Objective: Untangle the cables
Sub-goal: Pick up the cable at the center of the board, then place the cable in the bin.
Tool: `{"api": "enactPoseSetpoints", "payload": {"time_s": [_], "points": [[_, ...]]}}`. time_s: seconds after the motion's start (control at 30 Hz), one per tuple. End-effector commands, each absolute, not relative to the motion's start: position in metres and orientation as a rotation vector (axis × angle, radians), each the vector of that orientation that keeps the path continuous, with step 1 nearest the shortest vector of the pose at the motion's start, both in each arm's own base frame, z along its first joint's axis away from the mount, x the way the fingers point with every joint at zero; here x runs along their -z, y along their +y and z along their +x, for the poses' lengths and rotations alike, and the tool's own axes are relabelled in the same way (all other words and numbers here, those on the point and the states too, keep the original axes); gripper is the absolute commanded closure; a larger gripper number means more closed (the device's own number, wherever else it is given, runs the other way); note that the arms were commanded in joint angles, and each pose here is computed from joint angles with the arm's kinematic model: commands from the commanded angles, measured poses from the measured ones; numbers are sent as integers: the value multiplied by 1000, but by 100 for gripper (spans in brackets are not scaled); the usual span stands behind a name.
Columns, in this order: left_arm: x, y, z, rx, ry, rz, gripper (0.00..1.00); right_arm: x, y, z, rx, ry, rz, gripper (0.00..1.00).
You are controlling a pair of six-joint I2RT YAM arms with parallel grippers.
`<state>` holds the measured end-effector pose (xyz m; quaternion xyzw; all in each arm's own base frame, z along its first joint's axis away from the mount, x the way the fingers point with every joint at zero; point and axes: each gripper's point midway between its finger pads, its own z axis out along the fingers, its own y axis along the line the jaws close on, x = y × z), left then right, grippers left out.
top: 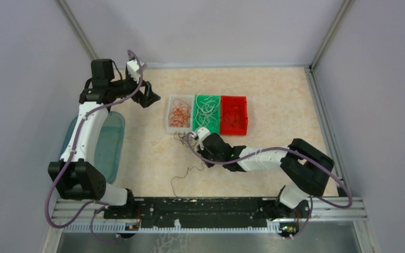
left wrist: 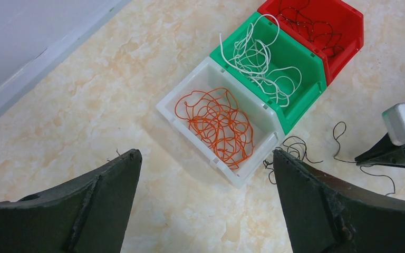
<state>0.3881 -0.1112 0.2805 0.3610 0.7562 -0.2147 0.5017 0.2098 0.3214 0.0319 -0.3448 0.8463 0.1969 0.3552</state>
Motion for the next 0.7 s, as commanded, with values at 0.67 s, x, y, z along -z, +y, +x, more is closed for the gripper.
{"api": "enactPoseSetpoints", "payload": {"time_s": [0.67], "points": [[-287, -112, 384, 530, 1799, 869, 1, -314, 160, 365, -141, 1616, -193, 100]]}}
